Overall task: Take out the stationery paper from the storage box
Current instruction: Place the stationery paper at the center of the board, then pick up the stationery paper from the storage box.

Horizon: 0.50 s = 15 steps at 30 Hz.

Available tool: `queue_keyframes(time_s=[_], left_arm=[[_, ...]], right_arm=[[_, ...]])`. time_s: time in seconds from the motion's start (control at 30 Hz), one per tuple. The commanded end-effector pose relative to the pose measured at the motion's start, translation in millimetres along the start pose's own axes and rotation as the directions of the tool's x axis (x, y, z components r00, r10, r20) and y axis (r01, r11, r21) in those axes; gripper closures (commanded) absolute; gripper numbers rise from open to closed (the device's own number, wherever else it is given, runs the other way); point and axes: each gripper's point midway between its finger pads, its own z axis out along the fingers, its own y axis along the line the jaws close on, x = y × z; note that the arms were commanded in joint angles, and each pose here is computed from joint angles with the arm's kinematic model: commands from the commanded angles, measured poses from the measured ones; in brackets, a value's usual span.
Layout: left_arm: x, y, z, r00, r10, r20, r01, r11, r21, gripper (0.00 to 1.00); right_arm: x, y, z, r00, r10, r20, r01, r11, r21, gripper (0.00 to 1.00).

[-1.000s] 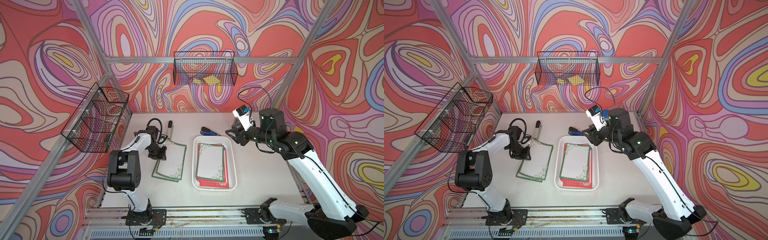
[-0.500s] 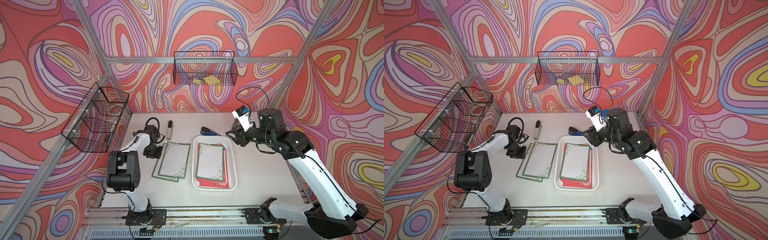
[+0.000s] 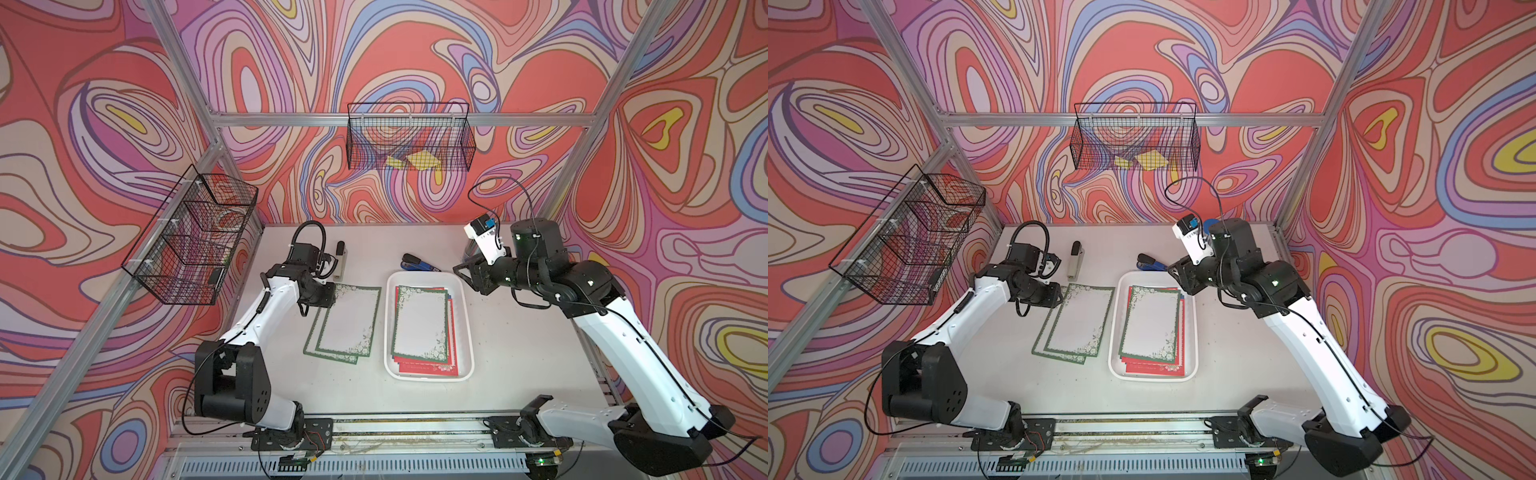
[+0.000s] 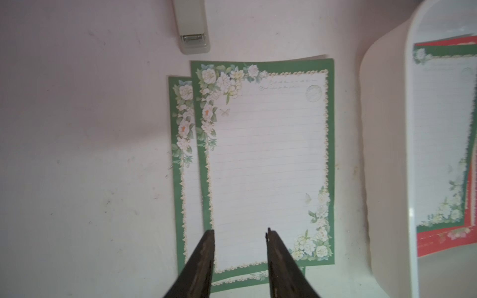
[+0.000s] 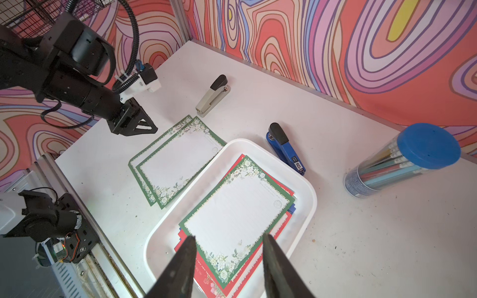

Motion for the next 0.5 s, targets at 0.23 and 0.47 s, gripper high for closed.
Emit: queue_keyframes(time_s=[0.23, 0.47], left_arm=[[-69.8, -76.8, -88.1, 0.782, 0.14, 0.608, -0.319, 0.927, 0.197, 0.52], [-62.8, -124.2, -129.0, 0.556, 0.248, 0.793, -0.625, 0.754, 0.202, 0.45]], right_arm=[[42.2, -28.9, 55.3, 0.955, 0.257, -0.146, -0.235, 0.959, 0.156, 0.53], [70.9, -45.9, 64.7, 0.916, 0.377, -0.135, -0.333, 0.905, 0.266, 0.5]])
